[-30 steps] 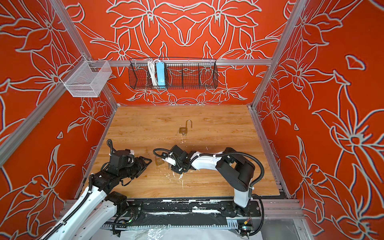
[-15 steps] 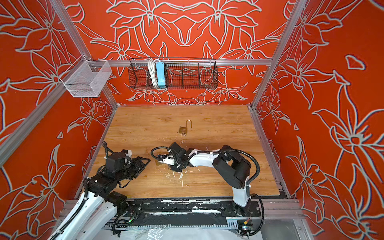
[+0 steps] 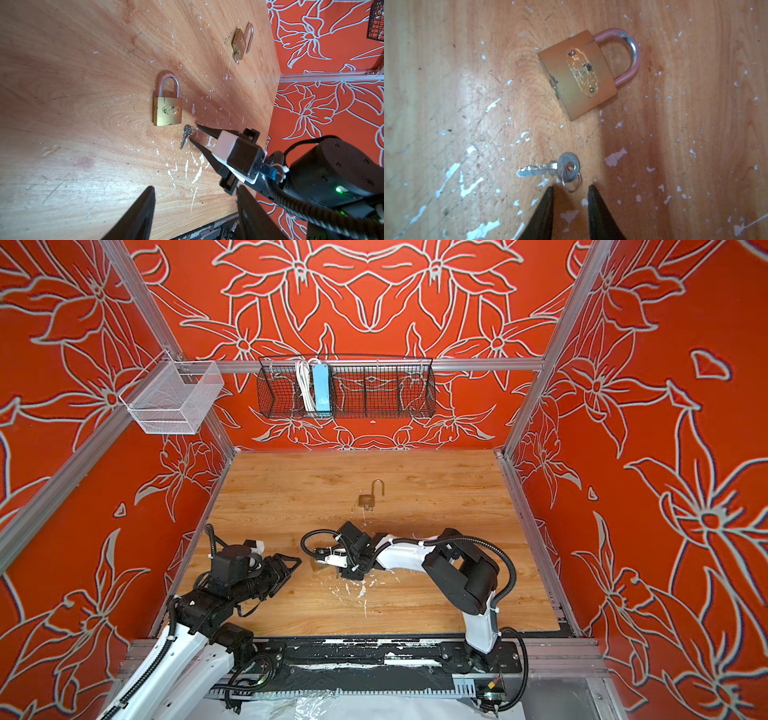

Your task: Unlock with the key

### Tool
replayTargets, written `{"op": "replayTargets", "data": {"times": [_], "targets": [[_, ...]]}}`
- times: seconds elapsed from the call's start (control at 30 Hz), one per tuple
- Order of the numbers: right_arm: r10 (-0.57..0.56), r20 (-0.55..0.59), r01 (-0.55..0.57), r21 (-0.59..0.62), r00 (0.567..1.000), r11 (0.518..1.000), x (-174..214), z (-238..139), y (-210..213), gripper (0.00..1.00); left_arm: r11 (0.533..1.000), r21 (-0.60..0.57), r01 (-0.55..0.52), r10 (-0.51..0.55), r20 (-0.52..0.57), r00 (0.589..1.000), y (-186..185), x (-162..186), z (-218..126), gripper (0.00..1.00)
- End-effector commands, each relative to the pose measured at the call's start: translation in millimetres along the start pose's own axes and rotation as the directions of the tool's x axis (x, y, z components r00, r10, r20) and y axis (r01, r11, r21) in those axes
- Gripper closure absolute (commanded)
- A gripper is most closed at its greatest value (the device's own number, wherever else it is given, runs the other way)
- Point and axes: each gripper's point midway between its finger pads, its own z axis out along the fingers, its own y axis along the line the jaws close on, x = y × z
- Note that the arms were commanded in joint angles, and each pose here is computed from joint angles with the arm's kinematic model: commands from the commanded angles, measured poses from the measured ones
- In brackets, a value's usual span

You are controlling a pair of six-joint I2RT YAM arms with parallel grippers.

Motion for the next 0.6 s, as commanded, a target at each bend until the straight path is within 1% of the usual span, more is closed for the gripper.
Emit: {"op": "replayTargets", "data": {"times": [0.0,0.1,0.37,0.43,0.57], "targets": [[-0.039,-0.053,0.039,-0.012,0.998,0.999,11,7,-2,0.66,1.000,0.011,0.010,-0.010,0.005,1.000,1,-1,1,0.37],[-0.051,-0.041,0.050,-0.023,0.998,0.999,7,6,-1,0.64,1.000,0.014,0.012,-0.012,0.005,1.000,1,0,1,0.37],[-0.087,-0.036,0.082,-0.120,0.996,0.989,6,7,13,0.67,1.000,0.027,0.013,-0.014,0.012,1.000,0,-1,0,0.36],[-0.087,-0.024,0.082,-0.150,0.996,0.985,5,7,19,0.69,1.000,0.027,0.015,-0.015,0.013,1.000,0,-1,1,0.36],[-0.094,-0.025,0.089,-0.170,0.995,0.981,5,8,22,0.73,0.999,0.032,0.013,-0.014,0.012,1.000,-1,-1,1,0.36]]}}
